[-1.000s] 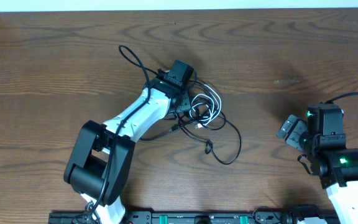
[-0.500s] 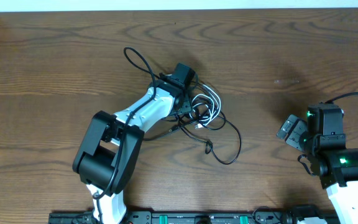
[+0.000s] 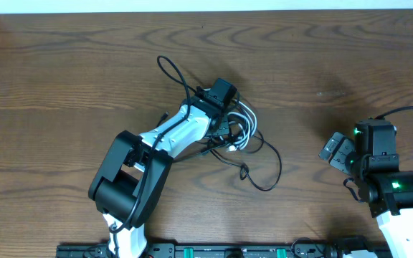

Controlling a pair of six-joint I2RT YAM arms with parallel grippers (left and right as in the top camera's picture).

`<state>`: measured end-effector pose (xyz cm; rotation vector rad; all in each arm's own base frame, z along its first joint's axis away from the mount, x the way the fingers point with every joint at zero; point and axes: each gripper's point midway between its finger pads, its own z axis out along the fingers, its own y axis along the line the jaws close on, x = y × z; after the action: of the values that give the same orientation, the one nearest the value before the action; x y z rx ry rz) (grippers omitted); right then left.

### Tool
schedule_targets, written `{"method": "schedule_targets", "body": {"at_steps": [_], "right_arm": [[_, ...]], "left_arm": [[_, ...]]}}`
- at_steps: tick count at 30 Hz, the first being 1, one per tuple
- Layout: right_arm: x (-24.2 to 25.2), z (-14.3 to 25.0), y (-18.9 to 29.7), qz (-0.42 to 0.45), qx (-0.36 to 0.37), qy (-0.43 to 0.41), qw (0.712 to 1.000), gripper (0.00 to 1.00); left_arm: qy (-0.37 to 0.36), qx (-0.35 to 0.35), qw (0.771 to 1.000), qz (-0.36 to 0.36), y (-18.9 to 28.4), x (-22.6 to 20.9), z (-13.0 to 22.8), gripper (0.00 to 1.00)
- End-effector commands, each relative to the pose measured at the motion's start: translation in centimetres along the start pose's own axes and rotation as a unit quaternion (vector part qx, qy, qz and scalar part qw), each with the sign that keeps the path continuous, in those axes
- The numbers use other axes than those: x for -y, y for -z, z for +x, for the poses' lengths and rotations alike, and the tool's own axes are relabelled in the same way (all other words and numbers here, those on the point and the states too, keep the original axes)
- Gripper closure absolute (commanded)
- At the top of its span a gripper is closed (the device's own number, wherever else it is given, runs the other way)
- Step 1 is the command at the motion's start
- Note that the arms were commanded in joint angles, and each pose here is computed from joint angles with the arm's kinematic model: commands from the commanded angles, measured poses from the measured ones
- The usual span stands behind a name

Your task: Untangle cables

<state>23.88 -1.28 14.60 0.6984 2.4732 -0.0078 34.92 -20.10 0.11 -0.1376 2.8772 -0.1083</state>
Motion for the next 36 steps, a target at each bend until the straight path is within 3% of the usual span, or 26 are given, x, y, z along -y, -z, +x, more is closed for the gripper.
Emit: {"method": "schedule_targets", "body": {"at_steps": [1, 10, 17, 20, 29, 36], "right_arm": [[0.1, -0.7, 0.4, 0.004, 0.010, -0.004, 1.000, 0.01], [-3.0, 1.6, 0.8, -0.091, -0.052, 0.035, 0.994, 0.01], [-8.9, 5.0, 3.8, -0.296, -0.108, 0.185, 0.931, 0.01], [-10.1, 6.2, 5.1, -0.354, -0.119, 0.225, 0.900, 0.08], [-11.0, 8.1, 5.3, -0.407, -0.148, 0.218, 0.875, 0.43], [-11.7, 9.9, 3.0, -0.430, -0.149, 0.208, 0.866, 0.40]], "left_arm": [[-0.006, -0.036, 0.999, -0.033, -1.5, -2.1, 2.3, 0.92], [-0.012, -0.009, 1.000, -0.013, 2.9, -2.4, 0.7, 0.92], [-0.005, 0.019, 0.997, 0.070, 7.7, 0.1, -0.3, 0.92], [0.014, 0.021, 0.996, 0.090, 8.7, 0.6, -0.4, 0.92], [0.014, -0.006, 0.990, 0.143, 9.4, 2.4, 0.5, 0.93], [0.002, -0.023, 0.975, 0.223, 10.5, 5.3, 0.7, 0.93]]}}
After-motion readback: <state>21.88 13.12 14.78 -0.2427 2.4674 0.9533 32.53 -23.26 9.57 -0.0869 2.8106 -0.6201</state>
